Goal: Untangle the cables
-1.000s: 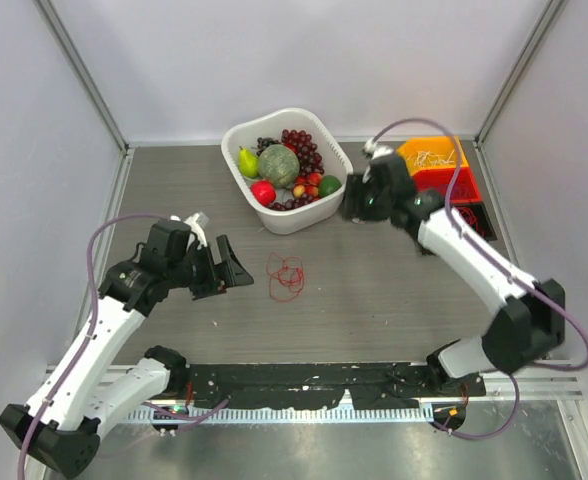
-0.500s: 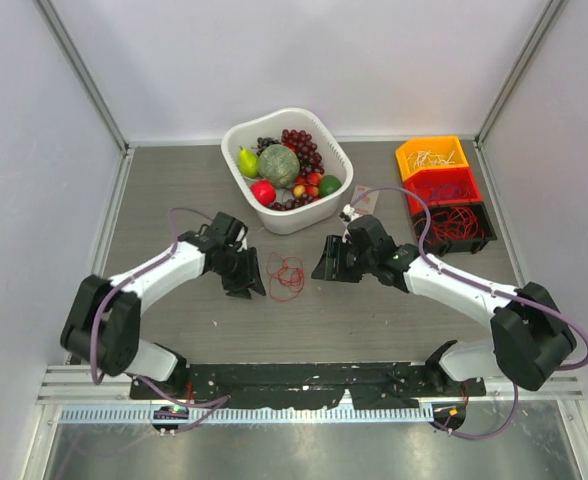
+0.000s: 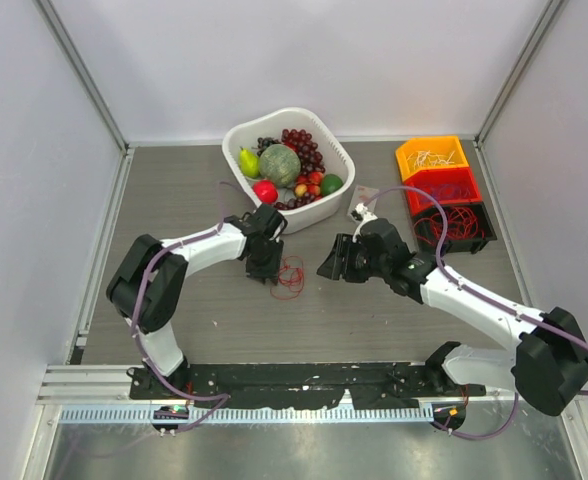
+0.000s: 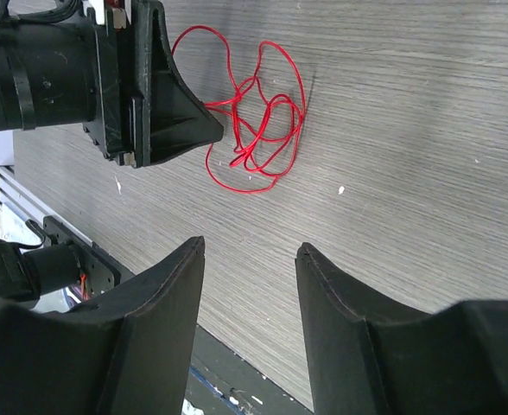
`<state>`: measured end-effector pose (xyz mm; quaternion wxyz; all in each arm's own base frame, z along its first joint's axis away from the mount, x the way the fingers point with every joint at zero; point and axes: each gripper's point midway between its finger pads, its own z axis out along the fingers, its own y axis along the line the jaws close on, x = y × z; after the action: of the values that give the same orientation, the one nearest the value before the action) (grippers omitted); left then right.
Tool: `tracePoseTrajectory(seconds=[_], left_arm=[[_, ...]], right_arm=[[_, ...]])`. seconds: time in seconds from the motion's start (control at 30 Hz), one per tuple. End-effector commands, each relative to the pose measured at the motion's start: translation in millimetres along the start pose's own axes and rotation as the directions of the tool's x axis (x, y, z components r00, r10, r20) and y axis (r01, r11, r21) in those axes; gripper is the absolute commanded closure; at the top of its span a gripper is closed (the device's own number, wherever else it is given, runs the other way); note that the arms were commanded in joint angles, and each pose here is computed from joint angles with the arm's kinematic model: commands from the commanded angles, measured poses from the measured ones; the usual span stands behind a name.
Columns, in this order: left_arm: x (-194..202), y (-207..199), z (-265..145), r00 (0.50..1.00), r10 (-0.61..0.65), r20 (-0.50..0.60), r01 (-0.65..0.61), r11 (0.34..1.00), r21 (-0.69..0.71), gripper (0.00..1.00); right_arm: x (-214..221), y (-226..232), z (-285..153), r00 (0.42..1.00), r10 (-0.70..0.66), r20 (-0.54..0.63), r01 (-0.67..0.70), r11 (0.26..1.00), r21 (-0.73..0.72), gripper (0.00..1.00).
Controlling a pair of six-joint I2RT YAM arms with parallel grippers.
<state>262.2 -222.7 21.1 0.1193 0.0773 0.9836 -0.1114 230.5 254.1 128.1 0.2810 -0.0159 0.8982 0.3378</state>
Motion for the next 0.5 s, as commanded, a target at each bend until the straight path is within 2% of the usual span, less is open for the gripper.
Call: tracePoseTrajectory(seconds=[0.0, 0.13, 0.23, 0.33, 0.47], left_arm=[[-8.8, 4.9, 13.8, 0.997, 0.068, 0.036, -0.064, 0.994, -0.086, 0.64], [-7.8, 10.2, 18.5, 0.996, 0.077, 0.047, -0.069, 0.986, -0.154, 0.81], [-8.6, 16.8, 14.3, 0.995, 0.064, 0.070, -0.049, 0.980, -0.190, 1.00], [-7.7, 14.4, -0.7, 0.994, 0.050, 0.102, -0.032, 0.986, -0.166, 1.00], [4.8, 5.2, -40.0, 0.986, 0.035, 0.166, -0.026, 0.998, -0.058, 1.00]], right_arm=[[-2.9, -0.4, -5.6, 0.999, 0.024, 0.045, -0.024, 1.000, -0.001, 0.49], [2.1, -5.8, -3.5, 0.999, 0.030, 0.037, -0.031, 0.999, 0.010, 0.50], [5.9, -9.5, -1.2, 1.000, 0.024, 0.010, -0.024, 0.999, 0.031, 0.51], [11.9, -9.2, 4.5, 1.000, 0.009, -0.026, -0.009, 1.000, 0.023, 0.51], [16.1, -5.9, 14.6, 0.999, -0.001, -0.046, 0.001, 1.000, 0.005, 0.50]])
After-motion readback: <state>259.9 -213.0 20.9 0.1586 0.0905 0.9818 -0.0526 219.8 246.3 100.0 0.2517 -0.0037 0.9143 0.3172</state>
